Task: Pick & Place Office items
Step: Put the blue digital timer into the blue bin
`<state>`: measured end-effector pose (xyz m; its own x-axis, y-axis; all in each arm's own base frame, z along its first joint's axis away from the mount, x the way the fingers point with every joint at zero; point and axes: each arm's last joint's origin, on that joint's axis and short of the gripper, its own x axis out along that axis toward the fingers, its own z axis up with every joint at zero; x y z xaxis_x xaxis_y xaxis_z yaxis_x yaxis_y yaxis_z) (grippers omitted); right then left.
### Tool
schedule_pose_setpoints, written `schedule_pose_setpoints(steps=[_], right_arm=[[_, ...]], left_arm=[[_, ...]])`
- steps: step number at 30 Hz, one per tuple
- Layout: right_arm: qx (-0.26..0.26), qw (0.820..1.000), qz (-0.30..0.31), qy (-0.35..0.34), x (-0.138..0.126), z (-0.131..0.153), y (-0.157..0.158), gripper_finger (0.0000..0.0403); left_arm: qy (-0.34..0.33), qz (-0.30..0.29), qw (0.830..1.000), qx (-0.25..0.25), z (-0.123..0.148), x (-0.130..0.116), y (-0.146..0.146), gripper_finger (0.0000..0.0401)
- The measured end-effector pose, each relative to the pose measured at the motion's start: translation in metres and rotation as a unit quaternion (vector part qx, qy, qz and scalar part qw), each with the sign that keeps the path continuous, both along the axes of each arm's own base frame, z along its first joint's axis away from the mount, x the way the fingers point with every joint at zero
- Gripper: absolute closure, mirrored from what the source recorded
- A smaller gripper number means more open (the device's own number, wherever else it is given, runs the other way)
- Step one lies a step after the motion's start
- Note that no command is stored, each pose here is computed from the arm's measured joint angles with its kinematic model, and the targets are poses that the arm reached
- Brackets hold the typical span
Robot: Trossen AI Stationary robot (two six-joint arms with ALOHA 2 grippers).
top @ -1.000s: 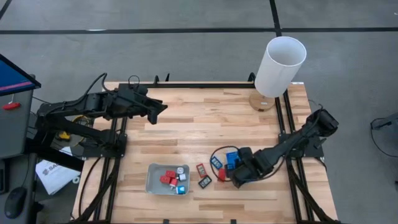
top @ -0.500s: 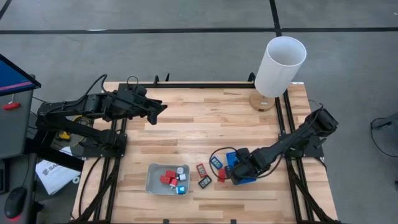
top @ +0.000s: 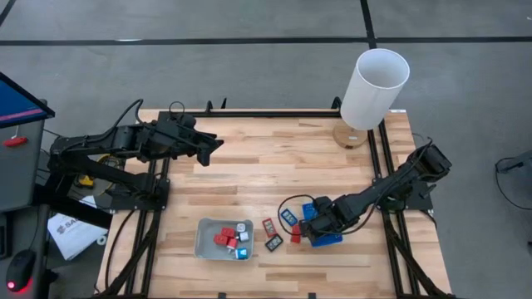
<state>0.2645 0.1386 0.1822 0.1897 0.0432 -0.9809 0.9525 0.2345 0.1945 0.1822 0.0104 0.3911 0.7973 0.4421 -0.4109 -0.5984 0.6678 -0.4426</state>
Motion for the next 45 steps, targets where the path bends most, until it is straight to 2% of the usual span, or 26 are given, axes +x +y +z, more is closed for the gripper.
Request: schedule_pose_setpoints(steps=[5,8,15,19,22,27,32,36,41,44,45], right_arm=[[-0.001,1.0,0.004,-0.003,0.002,0.005,0.001,0.0231],[-0.024,1.0,0.003,-0.009,0.004,0.016,0.001,0.0215],[-0.077,0.995,0.005,-0.067,0.001,0.059,-0.012,0.0213],[-0.101,0.985,0.061,-0.123,0.006,0.079,-0.026,0.0217],[-0.121,0.972,0.122,-0.161,0.014,0.089,-0.038,0.0221],[-0.121,0.952,0.201,-0.194,0.029,0.104,-0.063,0.0225],[-0.097,0.952,0.211,-0.199,0.036,0.11,-0.086,0.0209],[-0.067,0.95,0.212,-0.218,0.04,0.115,-0.091,0.0187],[-0.023,0.942,0.234,-0.241,0.056,0.112,-0.076,0.0169],[0.017,0.928,0.274,-0.252,0.076,0.112,-0.06,0.0167],[0.03,0.917,0.291,-0.272,0.086,0.117,-0.053,0.0167]], left_arm=[[-0.001,0.002,1.0,0.001,0.0,0.0,0.0,0.0203],[-0.001,0.003,1.0,0.002,0.0,0.0,0.0,0.0203],[0.025,-0.022,0.999,0.011,-0.006,0.012,-0.005,0.0203],[0.05,-0.043,0.998,0.009,-0.015,0.025,-0.01,0.0203],[0.066,-0.064,0.996,0.009,-0.021,0.034,-0.014,0.0205],[0.078,-0.075,0.994,0.009,-0.026,0.041,-0.019,0.0205],[0.071,-0.075,0.995,0.002,-0.024,0.038,-0.021,0.0208],[0.058,-0.074,0.996,0.0,-0.019,0.031,-0.021,0.021],[0.043,-0.068,0.997,0.003,-0.013,0.021,-0.019,0.0209],[0.036,-0.068,0.997,0.011,-0.01,0.016,-0.019,0.0211],[0.03,-0.068,0.997,0.012,-0.008,0.015,-0.019,0.0212]])
